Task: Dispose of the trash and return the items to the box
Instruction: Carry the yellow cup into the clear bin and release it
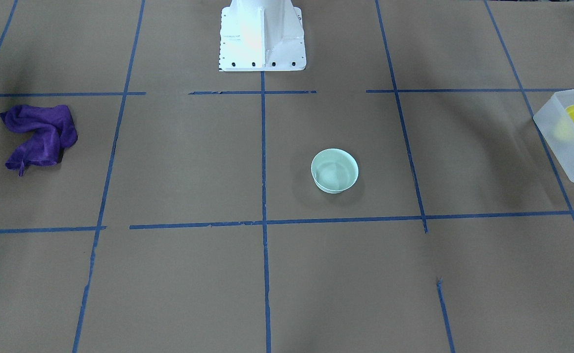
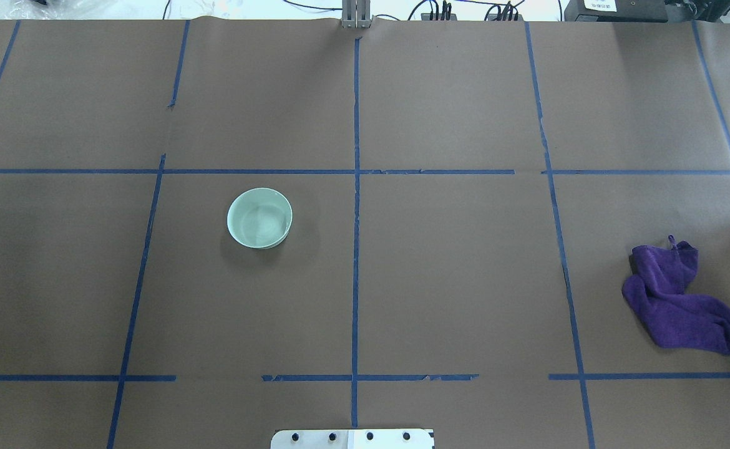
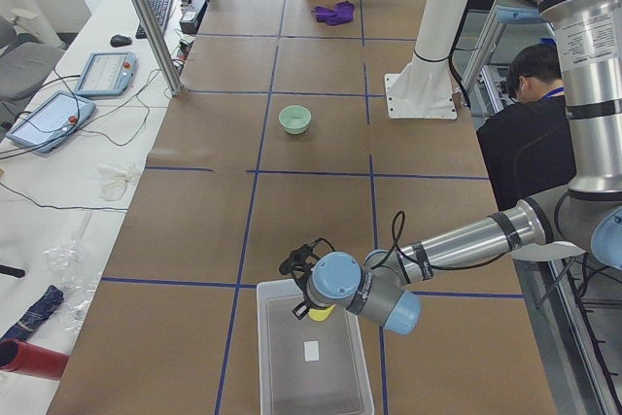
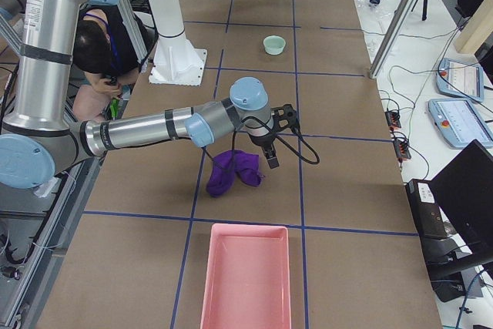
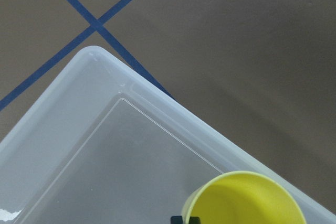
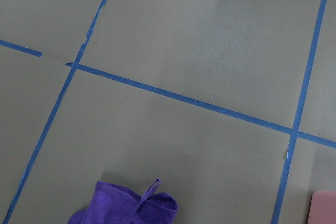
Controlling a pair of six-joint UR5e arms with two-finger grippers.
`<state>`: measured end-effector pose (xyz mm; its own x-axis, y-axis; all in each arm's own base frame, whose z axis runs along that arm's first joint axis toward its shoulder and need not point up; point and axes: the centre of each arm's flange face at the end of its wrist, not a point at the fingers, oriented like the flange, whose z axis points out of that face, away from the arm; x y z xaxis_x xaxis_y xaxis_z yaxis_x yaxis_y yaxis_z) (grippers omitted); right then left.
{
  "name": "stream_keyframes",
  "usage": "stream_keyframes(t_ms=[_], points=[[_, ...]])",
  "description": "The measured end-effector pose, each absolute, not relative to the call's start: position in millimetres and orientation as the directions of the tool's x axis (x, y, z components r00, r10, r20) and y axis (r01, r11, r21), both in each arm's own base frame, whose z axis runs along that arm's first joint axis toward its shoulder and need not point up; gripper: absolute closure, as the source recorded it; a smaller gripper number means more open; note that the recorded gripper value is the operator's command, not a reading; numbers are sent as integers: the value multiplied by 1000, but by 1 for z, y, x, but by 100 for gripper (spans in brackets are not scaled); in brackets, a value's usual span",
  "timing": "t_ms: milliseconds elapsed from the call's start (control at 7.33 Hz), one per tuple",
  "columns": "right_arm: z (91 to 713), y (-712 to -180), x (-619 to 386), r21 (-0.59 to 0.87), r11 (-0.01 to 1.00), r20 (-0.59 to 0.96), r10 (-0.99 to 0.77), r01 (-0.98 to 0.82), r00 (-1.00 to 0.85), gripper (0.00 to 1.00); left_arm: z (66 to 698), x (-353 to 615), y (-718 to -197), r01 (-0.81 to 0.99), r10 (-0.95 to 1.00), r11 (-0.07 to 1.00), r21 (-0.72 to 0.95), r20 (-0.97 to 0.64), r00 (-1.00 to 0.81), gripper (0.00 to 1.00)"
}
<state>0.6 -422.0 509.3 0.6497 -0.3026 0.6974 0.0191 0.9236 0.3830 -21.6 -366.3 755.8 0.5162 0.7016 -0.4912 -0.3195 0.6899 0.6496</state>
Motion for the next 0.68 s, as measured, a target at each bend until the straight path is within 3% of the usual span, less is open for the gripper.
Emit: stream_keyframes(t_ms=[682], points=[[479, -422, -46, 517, 855, 678, -443, 48, 587, 0, 691, -22, -399, -279, 700, 671, 687, -463, 543, 0]])
